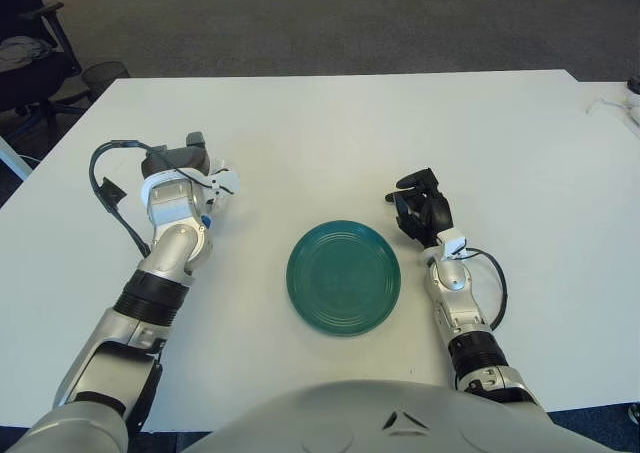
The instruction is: Put the bottle into the plate.
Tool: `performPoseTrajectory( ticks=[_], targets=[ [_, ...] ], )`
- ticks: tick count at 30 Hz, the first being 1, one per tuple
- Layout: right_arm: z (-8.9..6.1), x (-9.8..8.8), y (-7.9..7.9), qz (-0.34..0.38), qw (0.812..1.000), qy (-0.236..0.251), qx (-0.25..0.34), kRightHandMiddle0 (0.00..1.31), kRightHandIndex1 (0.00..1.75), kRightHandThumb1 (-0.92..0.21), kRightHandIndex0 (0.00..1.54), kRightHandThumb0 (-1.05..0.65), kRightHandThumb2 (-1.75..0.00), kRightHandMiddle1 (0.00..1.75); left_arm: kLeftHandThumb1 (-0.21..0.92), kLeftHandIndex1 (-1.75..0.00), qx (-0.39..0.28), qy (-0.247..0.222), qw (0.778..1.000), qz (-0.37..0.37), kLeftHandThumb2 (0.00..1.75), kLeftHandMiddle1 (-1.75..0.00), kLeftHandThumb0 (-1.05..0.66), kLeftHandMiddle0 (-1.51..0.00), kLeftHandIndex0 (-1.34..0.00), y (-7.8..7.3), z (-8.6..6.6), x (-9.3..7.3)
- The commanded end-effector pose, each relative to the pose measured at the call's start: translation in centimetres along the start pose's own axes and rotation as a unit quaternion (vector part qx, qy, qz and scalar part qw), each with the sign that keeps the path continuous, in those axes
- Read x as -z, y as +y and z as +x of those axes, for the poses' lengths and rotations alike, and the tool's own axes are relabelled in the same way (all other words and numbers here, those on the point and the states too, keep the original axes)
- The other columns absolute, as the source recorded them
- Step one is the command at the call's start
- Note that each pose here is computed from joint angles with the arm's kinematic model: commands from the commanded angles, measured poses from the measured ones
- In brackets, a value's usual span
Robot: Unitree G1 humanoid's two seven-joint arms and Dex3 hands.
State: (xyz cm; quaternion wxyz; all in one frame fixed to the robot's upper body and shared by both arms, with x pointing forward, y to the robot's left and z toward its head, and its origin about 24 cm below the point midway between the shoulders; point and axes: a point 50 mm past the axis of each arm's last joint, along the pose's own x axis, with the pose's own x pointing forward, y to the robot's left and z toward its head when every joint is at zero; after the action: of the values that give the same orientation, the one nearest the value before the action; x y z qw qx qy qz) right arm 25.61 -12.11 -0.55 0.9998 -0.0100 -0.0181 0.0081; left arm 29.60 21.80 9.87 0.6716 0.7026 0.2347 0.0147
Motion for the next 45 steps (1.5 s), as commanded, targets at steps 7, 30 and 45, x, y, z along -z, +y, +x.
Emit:
performPoseTrajectory(
  ticks=[7,30,45],
  targets=[
    [-2.5,3.8,0.0,0.008,0.994,0.105,0.008,0.18,1.19,-0.92,0.40,-0.34,-0.52,1.75,0.92,-0.10,0.043,-0.016,0.998,0.046,1.16,-0.36,-1.05,-0.21,0.00,-2.1,-0.1,-1.1],
    [-2.8,4.0,-0.1,0.004,0.995,0.103,0.005,0.18,1.20,-0.92,0.39,-0.34,-0.52,1.75,0.92,-0.27,0.137,0.030,0.982,0.130,1.26,-0.18,-1.05,-0.35,0.00,-7.0,1.1,-2.6],
    [-2.9,4.0,-0.3,0.007,0.995,0.102,0.007,0.18,1.19,-0.92,0.39,-0.34,-0.52,1.75,0.92,-0.28,0.157,0.056,0.979,0.113,1.28,-0.30,-1.05,-0.61,0.00,-7.7,0.9,-2.6]
  ],
)
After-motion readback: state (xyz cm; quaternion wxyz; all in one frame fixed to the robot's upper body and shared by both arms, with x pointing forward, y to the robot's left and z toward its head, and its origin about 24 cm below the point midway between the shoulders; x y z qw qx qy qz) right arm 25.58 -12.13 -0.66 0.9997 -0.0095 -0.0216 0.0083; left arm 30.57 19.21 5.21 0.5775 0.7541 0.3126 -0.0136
